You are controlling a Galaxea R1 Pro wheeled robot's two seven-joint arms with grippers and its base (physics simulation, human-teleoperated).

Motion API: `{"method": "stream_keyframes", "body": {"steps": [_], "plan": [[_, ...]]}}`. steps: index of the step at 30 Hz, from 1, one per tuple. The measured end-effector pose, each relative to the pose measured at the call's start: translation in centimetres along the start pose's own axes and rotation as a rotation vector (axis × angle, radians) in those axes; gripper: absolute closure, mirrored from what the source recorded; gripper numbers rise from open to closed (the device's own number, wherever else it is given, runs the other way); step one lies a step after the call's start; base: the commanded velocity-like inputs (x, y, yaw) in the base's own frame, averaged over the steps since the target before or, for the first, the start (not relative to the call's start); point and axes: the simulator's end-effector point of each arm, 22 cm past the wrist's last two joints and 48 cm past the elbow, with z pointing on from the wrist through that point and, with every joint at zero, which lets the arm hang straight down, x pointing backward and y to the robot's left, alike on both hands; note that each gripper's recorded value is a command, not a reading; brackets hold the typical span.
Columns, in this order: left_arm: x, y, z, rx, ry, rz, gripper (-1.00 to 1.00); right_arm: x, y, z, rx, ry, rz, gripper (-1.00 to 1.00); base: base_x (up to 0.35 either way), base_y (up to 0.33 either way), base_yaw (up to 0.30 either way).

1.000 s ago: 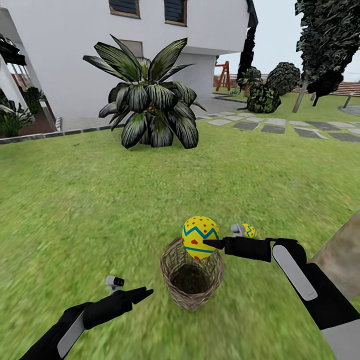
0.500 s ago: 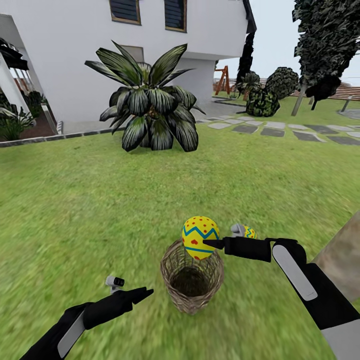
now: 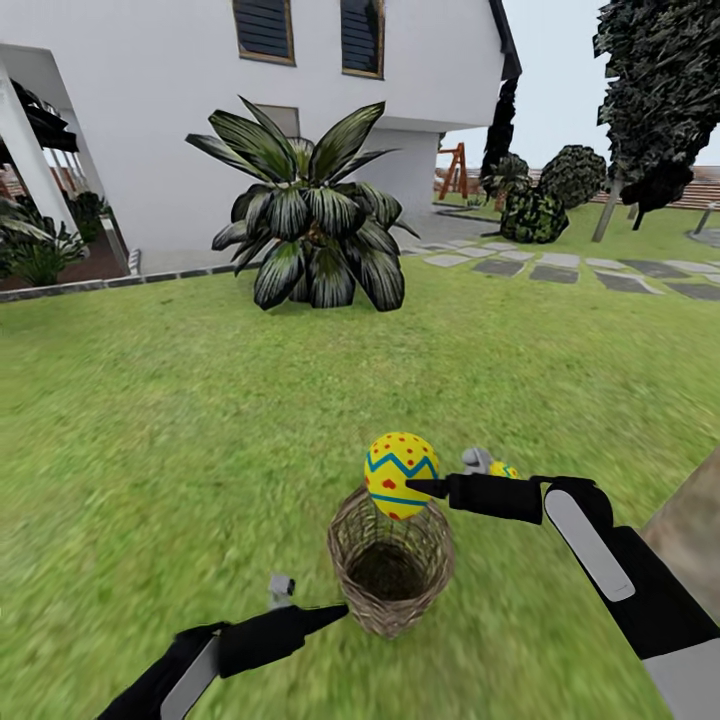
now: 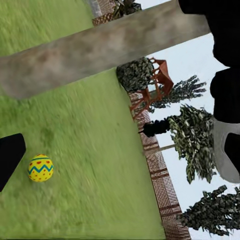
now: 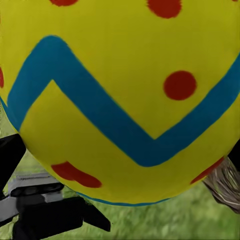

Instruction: Take the three Easter eggs out of the wicker basket on the lawn in the garden, then place them on the lawn next to a single tree (choose any tree) so that all three eggs are next to the same tree and none are left in the basket.

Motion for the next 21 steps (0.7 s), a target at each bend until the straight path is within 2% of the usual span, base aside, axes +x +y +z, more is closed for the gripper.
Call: {"method": "stream_keyframes", "body": {"steps": [4, 6, 7, 11, 12, 14, 17, 21], "plan": [[1.3, 2.4, -1.1, -0.068, 0.001, -0.029, -1.0, -0.2, 0.3, -0.1, -0.001, -0.004, -0.005, 1.0, 0.0, 0.0, 0.092], [1.9, 4.3, -3.0, -0.123, -0.01, -0.037, -1.0, -0.3, 0.4, -0.2, -0.002, -0.006, -0.007, 1.0, 0.0, 0.0, 0.092], [2.7, 6.3, -4.5, -0.185, -0.03, -0.025, -1.0, -0.3, 0.5, -0.2, -0.002, -0.007, -0.009, 1.0, 0.0, 0.0, 0.092], [3.1, 8.3, -5.9, -0.261, -0.045, -0.004, -1.0, -0.5, 0.8, -0.4, -0.003, -0.011, -0.014, 1.0, 0.0, 0.0, 0.092], [3.3, 9.0, -6.6, -0.287, -0.057, 0.013, -1.0, -0.6, 0.8, -0.4, -0.003, -0.012, -0.016, 1.0, 0.0, 0.0, 0.092], [3.4, 10.0, -8.2, -0.326, -0.064, 0.017, -1.0, -0.7, 1.0, -0.5, -0.004, -0.014, -0.019, 1.0, 0.0, 0.0, 0.084], [3.4, 10.3, -9.2, -0.343, -0.065, 0.02, -1.0, -0.7, 1.0, -0.6, -0.004, -0.015, -0.02, 1.0, 0.0, 0.0, 0.021], [3.4, 10.3, -9.2, -0.344, -0.063, 0.021, -1.0, -0.7, 1.1, -0.5, -0.004, -0.014, -0.021, 1.0, 0.0, 0.0, -0.024]]}}
